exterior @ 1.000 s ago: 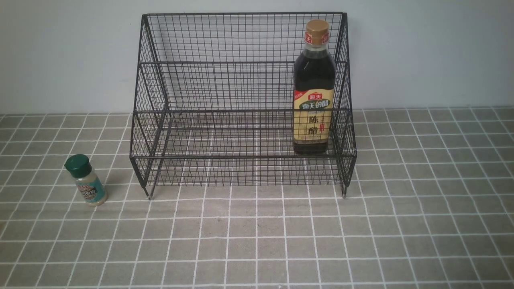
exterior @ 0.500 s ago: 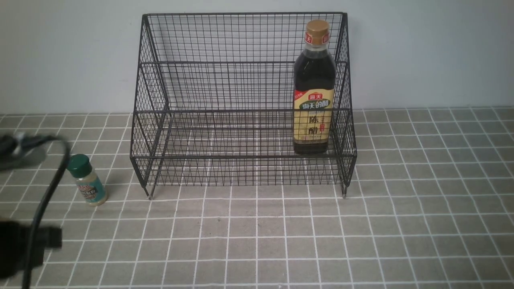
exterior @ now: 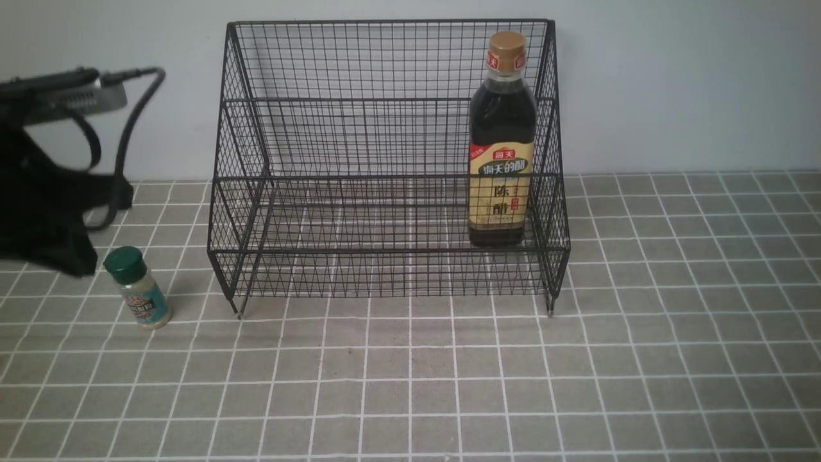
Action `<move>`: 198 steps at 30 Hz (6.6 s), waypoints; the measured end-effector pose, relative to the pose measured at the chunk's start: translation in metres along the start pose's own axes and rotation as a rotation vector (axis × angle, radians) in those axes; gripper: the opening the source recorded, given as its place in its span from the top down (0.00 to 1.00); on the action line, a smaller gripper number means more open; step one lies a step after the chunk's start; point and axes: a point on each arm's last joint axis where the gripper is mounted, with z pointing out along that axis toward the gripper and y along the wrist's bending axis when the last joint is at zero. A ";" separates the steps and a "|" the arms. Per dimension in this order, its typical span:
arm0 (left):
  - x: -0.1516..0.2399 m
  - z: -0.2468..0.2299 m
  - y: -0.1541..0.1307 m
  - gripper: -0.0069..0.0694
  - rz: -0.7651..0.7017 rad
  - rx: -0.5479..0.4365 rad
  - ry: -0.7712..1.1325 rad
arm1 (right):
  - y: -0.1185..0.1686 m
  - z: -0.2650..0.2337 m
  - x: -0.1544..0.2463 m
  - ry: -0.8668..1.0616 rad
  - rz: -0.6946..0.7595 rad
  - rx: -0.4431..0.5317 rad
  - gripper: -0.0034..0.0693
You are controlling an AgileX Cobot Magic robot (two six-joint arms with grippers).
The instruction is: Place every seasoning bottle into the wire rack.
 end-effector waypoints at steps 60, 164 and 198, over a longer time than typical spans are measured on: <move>-0.054 -0.055 -0.030 0.48 0.248 -0.102 -0.245 | 0.000 0.000 0.000 0.000 0.000 0.000 0.97; 0.263 -0.099 0.008 0.92 0.349 0.221 -1.015 | 0.000 0.000 0.000 0.000 -0.004 0.001 0.97; 0.287 0.073 0.031 0.92 0.295 0.007 -0.985 | 0.000 0.000 0.000 0.001 -0.004 0.001 0.97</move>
